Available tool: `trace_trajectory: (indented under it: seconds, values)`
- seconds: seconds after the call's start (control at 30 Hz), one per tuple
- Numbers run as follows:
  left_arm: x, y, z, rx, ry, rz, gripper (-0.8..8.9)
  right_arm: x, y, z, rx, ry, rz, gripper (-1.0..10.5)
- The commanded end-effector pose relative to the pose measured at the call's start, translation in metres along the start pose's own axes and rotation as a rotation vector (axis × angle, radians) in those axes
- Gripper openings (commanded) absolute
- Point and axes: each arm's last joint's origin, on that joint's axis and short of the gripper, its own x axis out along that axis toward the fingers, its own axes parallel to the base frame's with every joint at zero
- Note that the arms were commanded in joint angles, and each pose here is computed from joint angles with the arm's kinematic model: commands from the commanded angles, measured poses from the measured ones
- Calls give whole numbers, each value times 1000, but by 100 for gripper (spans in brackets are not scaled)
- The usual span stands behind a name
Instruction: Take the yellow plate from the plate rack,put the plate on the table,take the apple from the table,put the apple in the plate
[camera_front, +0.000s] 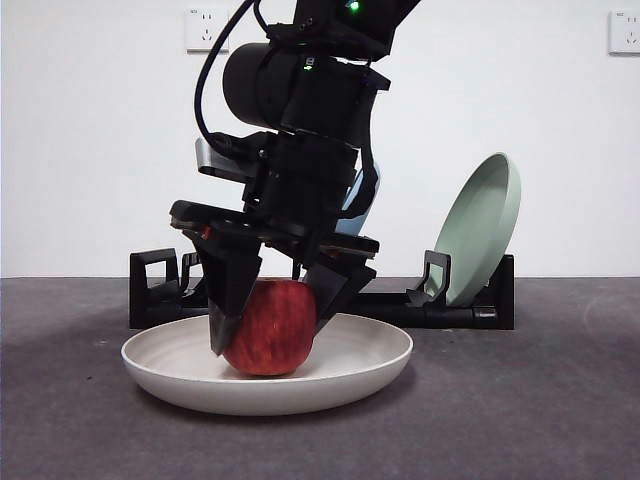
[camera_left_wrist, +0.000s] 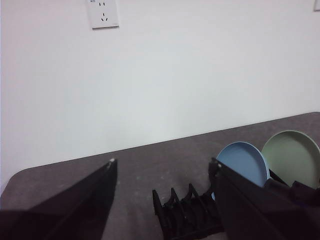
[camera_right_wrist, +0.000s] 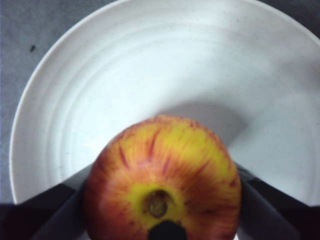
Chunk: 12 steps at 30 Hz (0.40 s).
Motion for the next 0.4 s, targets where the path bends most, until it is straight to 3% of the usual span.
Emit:
trace_trajectory:
  seconds: [0.03,0.07,0.4]
  values:
    - [0,0,-1,10,5,2,314,7,2,-2,-1,27,0,473]
    - [0,0,-2,8,6,2,314,7,2,-2,-1,28,0,515]
    - [1,-1,-1,9,9,-1,314,1,4,-1,-8,15,3,505]
